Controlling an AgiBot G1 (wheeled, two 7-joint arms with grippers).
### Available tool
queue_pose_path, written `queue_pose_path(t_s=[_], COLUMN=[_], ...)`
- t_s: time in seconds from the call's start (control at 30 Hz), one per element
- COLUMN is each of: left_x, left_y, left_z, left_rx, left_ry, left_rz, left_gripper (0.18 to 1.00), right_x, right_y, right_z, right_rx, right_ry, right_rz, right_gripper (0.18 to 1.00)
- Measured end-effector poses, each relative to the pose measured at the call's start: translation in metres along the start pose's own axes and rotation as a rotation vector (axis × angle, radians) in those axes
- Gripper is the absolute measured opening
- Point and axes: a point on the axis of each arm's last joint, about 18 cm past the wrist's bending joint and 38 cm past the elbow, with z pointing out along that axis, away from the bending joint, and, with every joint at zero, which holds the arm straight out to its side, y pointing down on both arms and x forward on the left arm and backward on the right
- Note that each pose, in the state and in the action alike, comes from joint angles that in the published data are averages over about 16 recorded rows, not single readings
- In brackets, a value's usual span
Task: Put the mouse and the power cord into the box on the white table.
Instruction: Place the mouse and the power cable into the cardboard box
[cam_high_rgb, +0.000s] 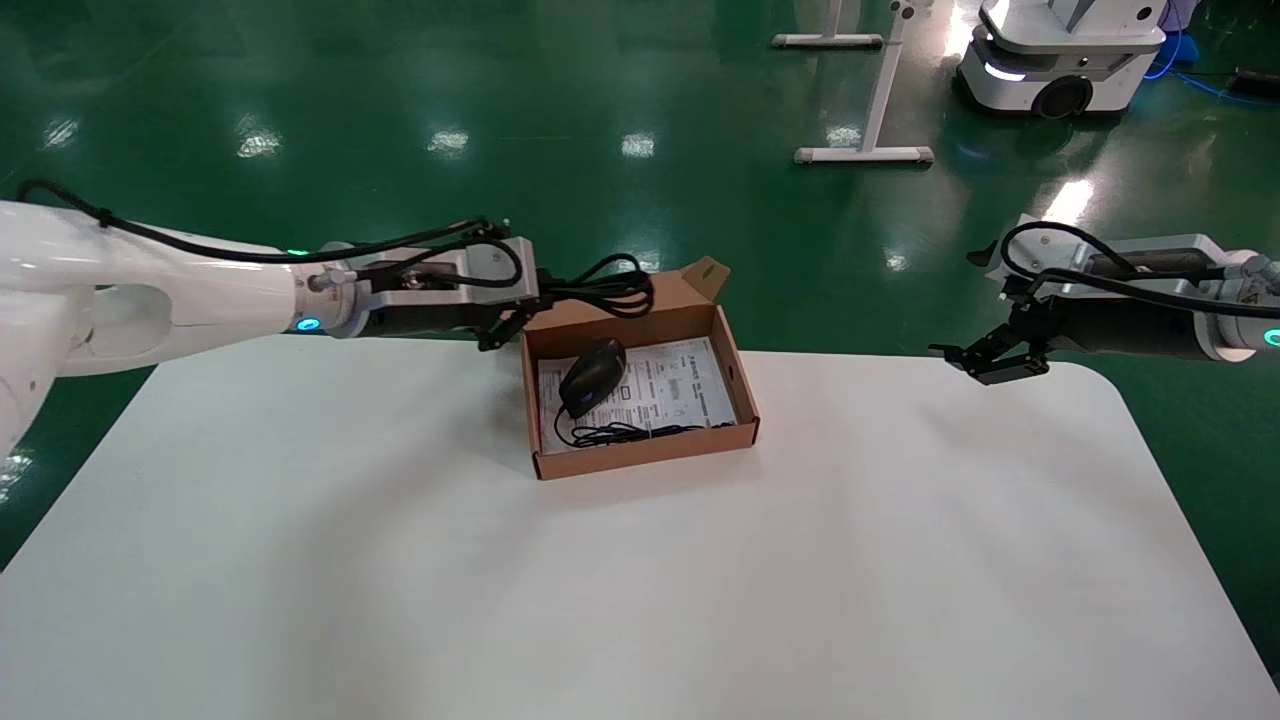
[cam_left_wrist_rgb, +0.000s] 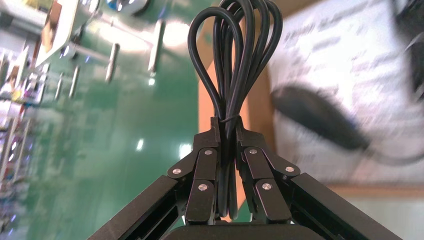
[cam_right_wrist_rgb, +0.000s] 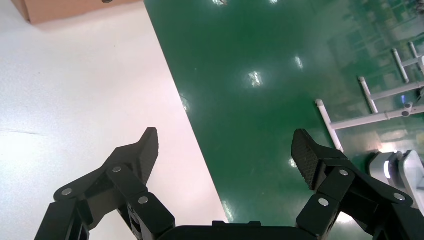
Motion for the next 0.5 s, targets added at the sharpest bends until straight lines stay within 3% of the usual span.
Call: queue_pose_path(t_s=[0.5], left_x=[0.016], left_y=[-0.034], left_z=[0.022], left_rx=[0.076], left_ry=[0.083], left_rz=[0.033], left_gripper=[0.226], right_x=[0.0], right_y=[0.008], right_z=[0.001], right_rx=[-0.013], right_ry=[0.024], right_rz=[0.015], right_gripper=[1.0])
